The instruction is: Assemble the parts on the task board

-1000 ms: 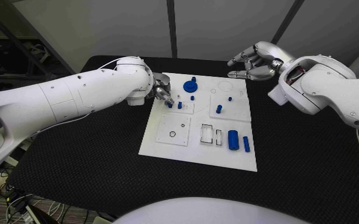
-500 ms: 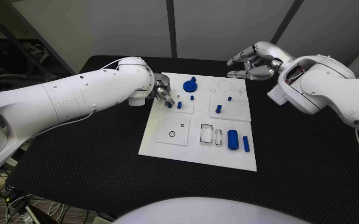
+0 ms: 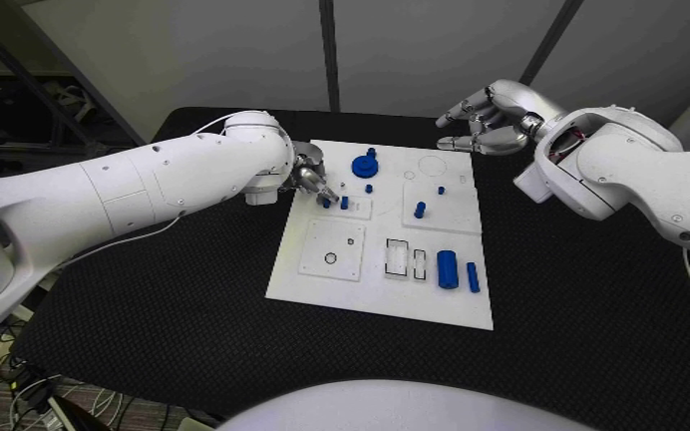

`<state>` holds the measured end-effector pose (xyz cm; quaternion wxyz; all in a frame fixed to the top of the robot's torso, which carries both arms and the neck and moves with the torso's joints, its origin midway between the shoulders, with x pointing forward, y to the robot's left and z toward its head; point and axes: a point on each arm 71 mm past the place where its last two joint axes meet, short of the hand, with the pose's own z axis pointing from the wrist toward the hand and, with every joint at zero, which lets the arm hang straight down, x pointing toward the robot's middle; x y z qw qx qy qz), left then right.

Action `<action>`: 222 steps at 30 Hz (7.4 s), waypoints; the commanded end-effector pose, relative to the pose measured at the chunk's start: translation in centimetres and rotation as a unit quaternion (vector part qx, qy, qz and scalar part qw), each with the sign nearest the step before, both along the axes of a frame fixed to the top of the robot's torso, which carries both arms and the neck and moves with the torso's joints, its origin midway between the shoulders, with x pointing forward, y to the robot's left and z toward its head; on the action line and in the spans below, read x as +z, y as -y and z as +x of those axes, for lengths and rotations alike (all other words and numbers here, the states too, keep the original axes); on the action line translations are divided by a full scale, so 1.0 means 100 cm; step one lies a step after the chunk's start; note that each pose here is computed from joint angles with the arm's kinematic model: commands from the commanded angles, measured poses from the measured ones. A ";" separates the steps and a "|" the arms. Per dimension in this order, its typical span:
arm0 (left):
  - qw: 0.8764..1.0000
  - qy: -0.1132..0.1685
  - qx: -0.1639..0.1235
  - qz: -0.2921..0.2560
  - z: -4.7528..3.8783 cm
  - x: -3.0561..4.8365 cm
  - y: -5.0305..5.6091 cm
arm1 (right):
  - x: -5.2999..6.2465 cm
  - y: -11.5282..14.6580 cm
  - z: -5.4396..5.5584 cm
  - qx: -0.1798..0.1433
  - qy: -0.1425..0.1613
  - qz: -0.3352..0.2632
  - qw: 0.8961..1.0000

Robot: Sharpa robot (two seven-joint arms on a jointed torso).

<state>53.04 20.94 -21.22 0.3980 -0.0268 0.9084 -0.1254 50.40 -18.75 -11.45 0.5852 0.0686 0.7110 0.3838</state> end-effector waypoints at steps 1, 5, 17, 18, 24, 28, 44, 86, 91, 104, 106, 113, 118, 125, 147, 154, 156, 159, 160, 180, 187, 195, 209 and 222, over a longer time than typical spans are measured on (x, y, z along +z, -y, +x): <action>1.000 0.000 0.016 -0.001 0.0000 -0.0025 -0.004 | 0.002 0.000 0.000 0.004 0.003 0.004 1.000; 0.999 0.016 0.026 -0.011 0.0013 -0.0005 -0.005 | 0.002 0.000 0.000 0.004 0.002 0.003 1.000; 0.994 0.080 0.046 -0.065 0.0065 0.0089 -0.007 | 0.001 0.001 0.000 0.003 0.002 0.003 1.000; 0.992 0.086 0.048 -0.074 0.0070 0.0099 -0.007 | 0.001 0.001 0.000 0.003 0.002 0.003 1.000; 0.979 0.124 0.068 -0.146 0.0109 0.0177 -0.010 | 0.001 0.002 0.000 0.002 0.002 0.003 1.000; 0.970 0.137 0.071 -0.188 0.0127 0.0213 -0.011 | 0.001 0.002 0.000 0.001 0.001 0.003 1.000; 0.935 0.231 -0.067 -0.262 0.0155 0.0325 0.031 | 0.001 0.000 0.001 0.002 0.001 0.004 1.000; 0.967 0.185 -0.155 -0.076 0.0239 -0.0061 0.070 | 0.001 -0.007 0.001 0.008 0.001 0.006 1.000; 0.969 0.177 -0.156 -0.071 0.0242 -0.0074 0.070 | 0.001 -0.007 0.001 0.009 0.001 0.006 1.000; 0.972 0.156 -0.163 -0.059 0.0227 -0.0108 0.074 | 0.001 -0.008 0.001 0.010 0.000 0.006 1.000; 0.972 0.155 -0.165 -0.059 0.0226 -0.0110 0.074 | 0.001 -0.008 0.001 0.010 0.000 0.006 1.000; 0.972 0.150 -0.171 -0.059 0.0215 -0.0116 0.077 | 0.001 -0.009 0.001 0.011 0.000 0.006 1.000; 0.971 0.154 -0.172 -0.062 0.0218 -0.0111 0.078 | 0.001 -0.009 0.001 0.011 0.000 0.006 1.000; 0.967 0.174 -0.173 -0.073 0.0226 -0.0081 0.078 | 0.001 -0.009 0.001 0.011 0.000 0.006 1.000; 0.956 0.218 -0.155 -0.122 0.0186 0.0068 0.062 | 0.001 -0.007 0.002 0.008 0.001 0.005 1.000; 0.955 0.227 -0.140 -0.132 0.0198 0.0216 0.050 | 0.001 -0.005 0.002 0.008 0.000 0.005 1.000; 0.956 0.225 -0.136 -0.130 0.0195 0.0232 0.045 | 0.001 -0.005 0.002 0.007 0.000 0.005 1.000; 0.959 0.219 -0.128 -0.126 0.0190 0.0241 0.035 | 0.001 -0.004 0.002 0.007 0.000 0.005 1.000; 0.960 0.217 -0.126 -0.124 0.0188 0.0242 0.033 | 0.001 -0.004 0.002 0.006 0.000 0.005 1.000; 0.974 0.174 -0.109 -0.097 0.0158 0.0188 0.006 | 0.000 -0.005 0.002 0.007 0.000 0.004 1.000; 0.974 0.172 -0.110 -0.097 0.0164 0.0171 0.009 | 0.000 -0.005 0.002 0.007 0.000 0.004 1.000; 0.975 0.168 -0.111 -0.096 0.0171 0.0141 0.013 | 0.000 -0.006 0.002 0.008 0.000 0.004 1.000; 0.978 0.155 -0.110 -0.088 0.0178 0.0092 0.016 | 0.000 -0.006 0.002 0.008 0.000 0.005 1.000; 0.979 0.146 -0.113 -0.081 0.0180 0.0061 0.019 | 0.001 -0.006 0.001 0.008 -0.001 0.004 1.000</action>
